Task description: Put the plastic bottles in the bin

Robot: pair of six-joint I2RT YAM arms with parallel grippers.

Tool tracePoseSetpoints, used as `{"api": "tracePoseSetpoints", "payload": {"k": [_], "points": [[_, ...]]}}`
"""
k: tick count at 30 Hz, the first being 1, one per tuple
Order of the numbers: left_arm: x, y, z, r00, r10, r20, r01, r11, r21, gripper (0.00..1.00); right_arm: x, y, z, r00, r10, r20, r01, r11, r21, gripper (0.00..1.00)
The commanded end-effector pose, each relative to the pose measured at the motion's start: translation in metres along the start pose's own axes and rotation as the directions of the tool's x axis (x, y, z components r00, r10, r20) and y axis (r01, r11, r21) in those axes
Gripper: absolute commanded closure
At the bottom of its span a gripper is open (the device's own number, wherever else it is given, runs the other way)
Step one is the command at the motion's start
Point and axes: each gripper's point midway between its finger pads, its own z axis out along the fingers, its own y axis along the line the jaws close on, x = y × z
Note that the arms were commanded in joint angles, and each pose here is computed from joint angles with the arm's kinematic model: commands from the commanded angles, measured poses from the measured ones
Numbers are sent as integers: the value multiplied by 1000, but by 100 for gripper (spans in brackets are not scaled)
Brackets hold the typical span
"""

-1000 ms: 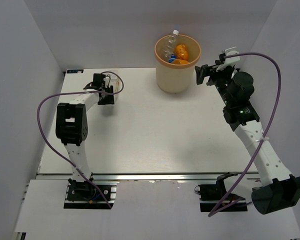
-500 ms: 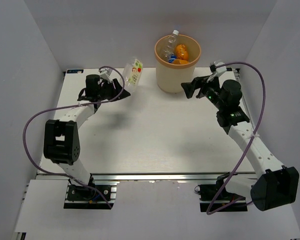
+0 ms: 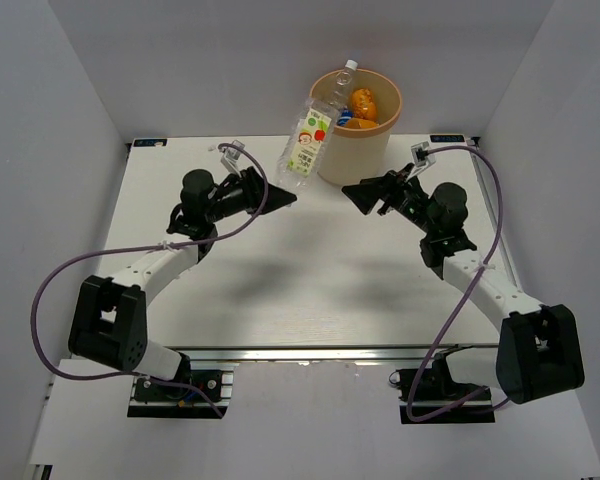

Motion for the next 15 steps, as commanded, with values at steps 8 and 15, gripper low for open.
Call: {"api": "tracePoseSetpoints", "payload": {"k": [8, 15], "points": [[-10, -82, -17, 998, 20, 67, -34, 975, 218, 100, -34, 70, -1, 987, 61, 147, -11, 947, -321, 11], [0, -86, -17, 999, -5, 47, -6, 974, 225, 100, -40, 95, 17, 985, 135, 109, -72, 890, -451, 11]]}}
